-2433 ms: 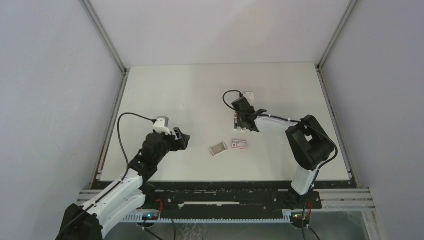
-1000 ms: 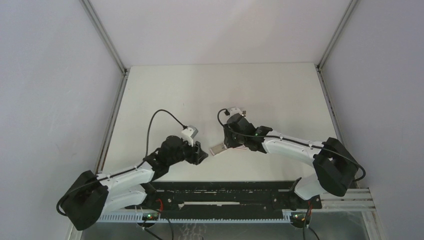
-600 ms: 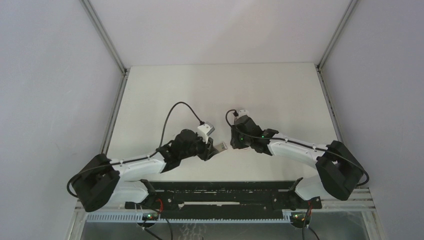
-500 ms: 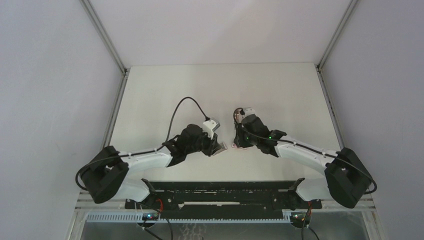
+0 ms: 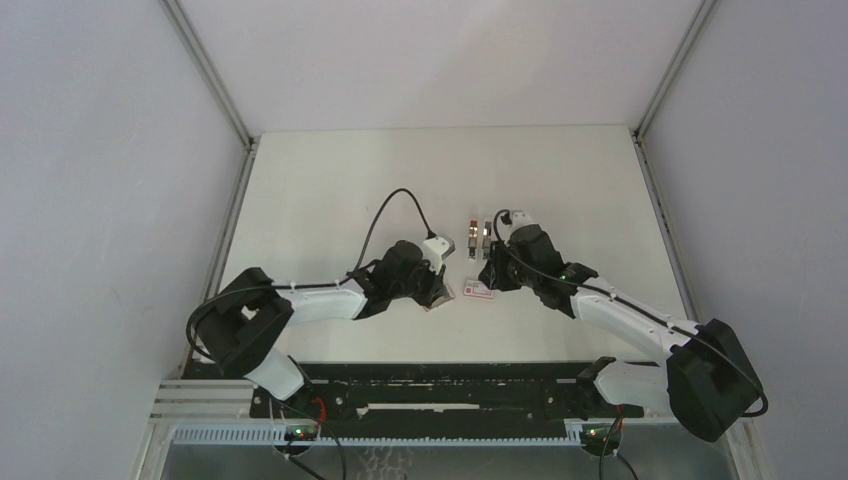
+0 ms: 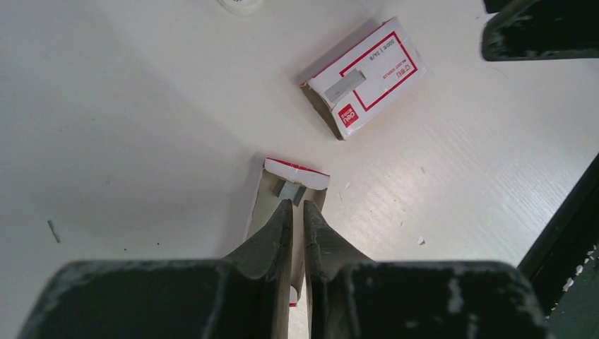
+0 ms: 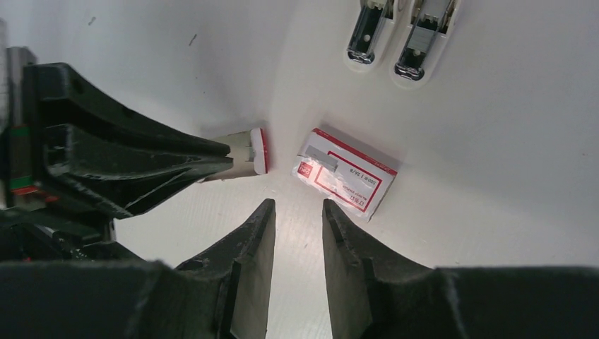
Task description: Load the staples into the stapler
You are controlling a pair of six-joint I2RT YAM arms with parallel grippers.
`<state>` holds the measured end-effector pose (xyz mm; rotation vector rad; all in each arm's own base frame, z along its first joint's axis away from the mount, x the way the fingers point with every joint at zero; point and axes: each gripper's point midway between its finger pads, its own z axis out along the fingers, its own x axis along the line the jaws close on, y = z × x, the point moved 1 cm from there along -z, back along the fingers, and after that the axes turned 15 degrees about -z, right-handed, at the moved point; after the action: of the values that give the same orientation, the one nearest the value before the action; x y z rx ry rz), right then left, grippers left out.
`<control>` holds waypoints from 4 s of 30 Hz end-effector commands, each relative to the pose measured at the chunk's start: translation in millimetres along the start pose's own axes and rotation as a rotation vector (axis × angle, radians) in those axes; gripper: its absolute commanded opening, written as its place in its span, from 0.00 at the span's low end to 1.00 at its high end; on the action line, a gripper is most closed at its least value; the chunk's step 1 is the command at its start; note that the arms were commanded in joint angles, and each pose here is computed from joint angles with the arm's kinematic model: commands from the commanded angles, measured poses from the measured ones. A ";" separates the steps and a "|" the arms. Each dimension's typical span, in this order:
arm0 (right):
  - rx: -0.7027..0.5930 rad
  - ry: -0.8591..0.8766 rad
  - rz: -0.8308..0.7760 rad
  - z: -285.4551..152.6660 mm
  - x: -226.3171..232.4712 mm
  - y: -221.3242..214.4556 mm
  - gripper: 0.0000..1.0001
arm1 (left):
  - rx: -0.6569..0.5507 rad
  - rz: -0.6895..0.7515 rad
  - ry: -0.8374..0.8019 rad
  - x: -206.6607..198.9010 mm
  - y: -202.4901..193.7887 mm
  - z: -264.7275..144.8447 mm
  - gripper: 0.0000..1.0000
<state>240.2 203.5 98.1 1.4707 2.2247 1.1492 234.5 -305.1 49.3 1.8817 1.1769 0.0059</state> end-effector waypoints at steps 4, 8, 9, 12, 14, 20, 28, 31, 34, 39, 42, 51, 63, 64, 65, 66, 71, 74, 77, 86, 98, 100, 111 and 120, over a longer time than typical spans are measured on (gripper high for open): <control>-0.074 0.056 -0.018 -6.8 4.4 14.5 0.30 | -0.032 0.035 -0.003 -5.5 19.3 9.5 0.12; -0.074 0.067 -0.013 -7.0 4.8 13.7 0.30 | -0.030 0.037 0.009 -3.1 19.3 12.5 0.12; -0.074 0.070 -0.012 -7.3 4.8 13.9 0.30 | -0.026 0.036 0.014 -2.3 18.5 13.5 0.11; -0.076 0.078 -0.012 -8.0 5.8 13.8 0.30 | -0.024 0.038 0.022 -0.4 18.2 14.9 0.11; -0.078 0.082 -0.010 -8.6 6.0 14.1 0.30 | -0.026 0.040 0.029 0.8 18.7 15.6 0.11; -0.078 0.090 -0.009 -9.5 6.1 14.1 0.30 | -0.021 0.040 0.031 1.4 18.4 17.9 0.11; -0.071 0.097 -0.006 -8.4 5.8 12.5 0.30 | -0.013 0.041 0.023 0.4 17.4 21.1 0.11; -0.070 0.102 -0.006 -8.3 6.3 12.2 0.30 | -0.009 0.043 0.021 -0.1 17.9 23.3 0.11; -0.071 0.104 -0.006 -8.6 6.1 12.3 0.30 | 0.001 0.044 0.019 0.3 15.5 24.8 0.11; -0.069 0.105 -0.002 -9.2 5.3 10.8 0.30 | 0.004 0.047 0.016 0.2 14.6 24.9 0.14; -0.069 0.104 -0.003 -9.3 4.8 10.5 0.30 | 0.010 0.049 0.008 -0.8 13.8 26.9 0.14; -0.071 0.101 0.002 -8.9 2.7 10.4 0.30 | 0.046 0.077 0.023 -1.0 5.9 33.9 0.06; -0.083 0.089 0.018 -14.2 -3.7 11.2 0.30 | 0.085 -0.178 -0.161 -33.8 -10.6 32.8 0.00; -0.085 0.089 0.021 -14.6 -4.1 11.6 0.30 | 0.086 -0.212 -0.178 -35.9 -10.5 31.8 0.00; -0.086 0.088 0.023 -14.9 -4.6 11.8 0.30 | 0.086 -0.247 -0.193 -36.8 -10.7 30.7 0.00; -0.085 0.086 0.027 -14.8 -5.4 11.4 0.30 | 0.078 -0.286 -0.211 -36.8 -8.1 29.5 0.00; -0.079 0.086 0.038 -13.8 -6.0 10.2 0.30 | 0.059 -0.342 -0.225 -34.2 -3.8 27.1 0.00; -0.076 0.085 0.033 -12.7 -6.2 9.5 0.30 | 0.037 -0.330 -0.208 -29.4 -1.7 24.7 0.00; -0.073 0.080 0.031 -11.4 -7.7 7.2 0.30 | 0.002 -0.285 -0.156 -20.5 2.6 20.3 0.01; -0.070 0.084 0.032 -7.8 -8.4 5.8 0.31 | -0.015 -0.115 0.014 -18.8 3.2 16.3 0.22; -0.083 0.083 0.030 -12.6 -10.2 5.7 0.31 | -0.067 -0.084 0.051 -30.9 19.0 17.1 0.31; -0.084 0.081 0.031 -13.3 -11.2 5.5 0.31 | -0.070 -0.082 0.047 -32.8 18.8 16.9 0.31; -0.084 0.086 0.036 -14.0 -12.1 4.6 0.31 | -0.059 -0.053 0.019 -43.8 13.6 21.8 0.37; -0.082 0.089 0.039 -13.5 -12.2 4.5 0.31 | -0.065 -0.047 0.031 -43.0 15.7 23.8 0.42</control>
<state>236.2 185.8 97.5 1.5235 2.2128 1.2702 215.2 -332.2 29.1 1.8763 1.3089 0.0153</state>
